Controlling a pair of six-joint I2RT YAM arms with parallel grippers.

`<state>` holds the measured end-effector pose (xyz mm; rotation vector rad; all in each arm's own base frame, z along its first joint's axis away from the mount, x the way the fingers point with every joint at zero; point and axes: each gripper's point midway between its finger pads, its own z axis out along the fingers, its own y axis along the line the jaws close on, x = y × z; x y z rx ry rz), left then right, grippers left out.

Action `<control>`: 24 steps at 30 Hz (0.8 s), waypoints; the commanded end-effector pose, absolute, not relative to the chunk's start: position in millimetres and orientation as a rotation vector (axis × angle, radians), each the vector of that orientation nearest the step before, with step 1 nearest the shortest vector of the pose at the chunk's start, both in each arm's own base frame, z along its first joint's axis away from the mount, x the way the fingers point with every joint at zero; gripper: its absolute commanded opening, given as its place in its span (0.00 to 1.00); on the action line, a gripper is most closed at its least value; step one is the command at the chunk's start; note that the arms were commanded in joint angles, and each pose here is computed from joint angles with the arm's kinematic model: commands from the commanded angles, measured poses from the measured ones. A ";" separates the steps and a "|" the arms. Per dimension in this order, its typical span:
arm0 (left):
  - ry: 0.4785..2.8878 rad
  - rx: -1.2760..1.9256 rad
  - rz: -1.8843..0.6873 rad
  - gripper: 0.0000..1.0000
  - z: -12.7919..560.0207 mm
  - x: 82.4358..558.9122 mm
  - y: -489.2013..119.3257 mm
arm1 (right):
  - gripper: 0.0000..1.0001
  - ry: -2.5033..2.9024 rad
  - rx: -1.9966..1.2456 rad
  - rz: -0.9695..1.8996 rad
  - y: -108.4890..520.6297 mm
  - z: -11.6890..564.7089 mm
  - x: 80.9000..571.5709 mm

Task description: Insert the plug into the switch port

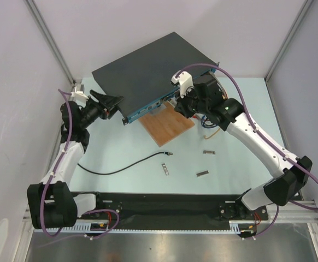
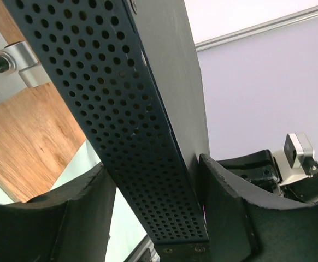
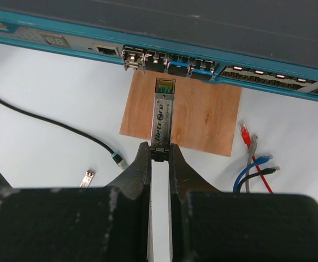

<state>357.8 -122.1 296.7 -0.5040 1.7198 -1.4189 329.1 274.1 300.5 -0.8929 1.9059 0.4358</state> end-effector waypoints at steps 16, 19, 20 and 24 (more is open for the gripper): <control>1.703 -0.423 -1.374 0.00 308.4 359.5 -129.1 | 0.00 1.870 -0.728 0.498 288.2 329.1 343.6; 1.708 -0.418 -1.372 0.00 308.2 359.6 -129.4 | 0.00 1.885 -0.702 0.467 284.8 325.1 345.3; 1.708 -0.416 -1.370 0.00 308.5 359.7 -129.7 | 0.00 1.893 -0.688 0.459 283.3 323.3 346.5; 1.715 -0.412 -1.365 0.00 308.8 360.0 -129.7 | 0.00 1.887 -0.684 0.440 277.3 323.3 344.6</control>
